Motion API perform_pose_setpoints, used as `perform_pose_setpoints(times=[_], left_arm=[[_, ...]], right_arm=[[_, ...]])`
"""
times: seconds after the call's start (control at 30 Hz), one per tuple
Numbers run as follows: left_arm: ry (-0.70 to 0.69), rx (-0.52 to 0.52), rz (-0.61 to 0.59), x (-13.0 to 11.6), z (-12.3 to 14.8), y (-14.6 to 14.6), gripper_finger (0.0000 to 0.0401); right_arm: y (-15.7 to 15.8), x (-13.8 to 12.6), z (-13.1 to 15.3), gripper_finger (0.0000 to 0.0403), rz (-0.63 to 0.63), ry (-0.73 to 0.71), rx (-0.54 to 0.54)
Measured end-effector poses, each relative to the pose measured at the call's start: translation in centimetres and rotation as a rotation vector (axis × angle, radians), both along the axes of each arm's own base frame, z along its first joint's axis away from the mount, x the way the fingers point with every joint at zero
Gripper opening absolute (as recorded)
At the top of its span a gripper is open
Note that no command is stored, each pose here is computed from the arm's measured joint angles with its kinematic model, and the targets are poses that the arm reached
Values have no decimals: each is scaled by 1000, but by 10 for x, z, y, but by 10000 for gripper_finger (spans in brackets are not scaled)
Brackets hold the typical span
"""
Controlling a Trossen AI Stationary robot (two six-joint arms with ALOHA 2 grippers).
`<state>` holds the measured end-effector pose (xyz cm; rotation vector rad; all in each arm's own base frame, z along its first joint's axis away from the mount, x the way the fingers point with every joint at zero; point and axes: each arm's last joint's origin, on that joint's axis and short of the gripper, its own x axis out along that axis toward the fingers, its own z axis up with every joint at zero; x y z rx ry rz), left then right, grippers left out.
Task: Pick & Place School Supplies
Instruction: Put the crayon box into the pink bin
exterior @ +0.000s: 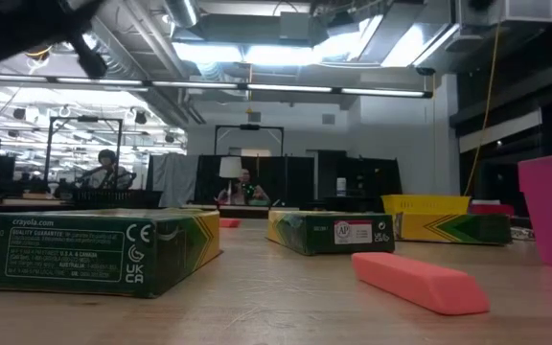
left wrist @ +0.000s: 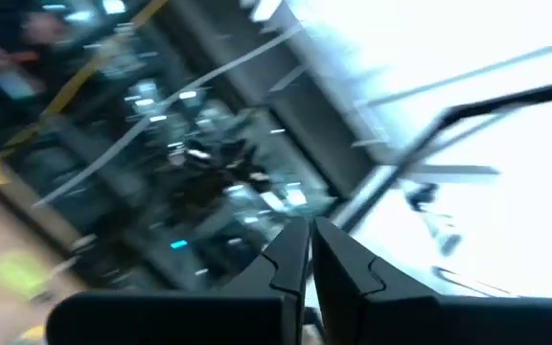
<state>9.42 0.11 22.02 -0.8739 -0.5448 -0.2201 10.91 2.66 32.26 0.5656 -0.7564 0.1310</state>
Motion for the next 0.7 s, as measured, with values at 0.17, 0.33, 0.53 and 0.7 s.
perform_pose_setpoints(times=[0.17,0.33,0.53,0.7], left_arm=[[-119,158,-29,-8,24,-6,15],[-97,288,-11,-4,49,-10,16],[346,360,128,23,67,-10,16],[795,321,83,46,64,-15,16]], right_arm=[[9,11,42,107,21,3,-106],[13,17,64,107,130,302,-63],[15,21,71,107,167,806,112],[26,37,53,107,194,1114,261]])
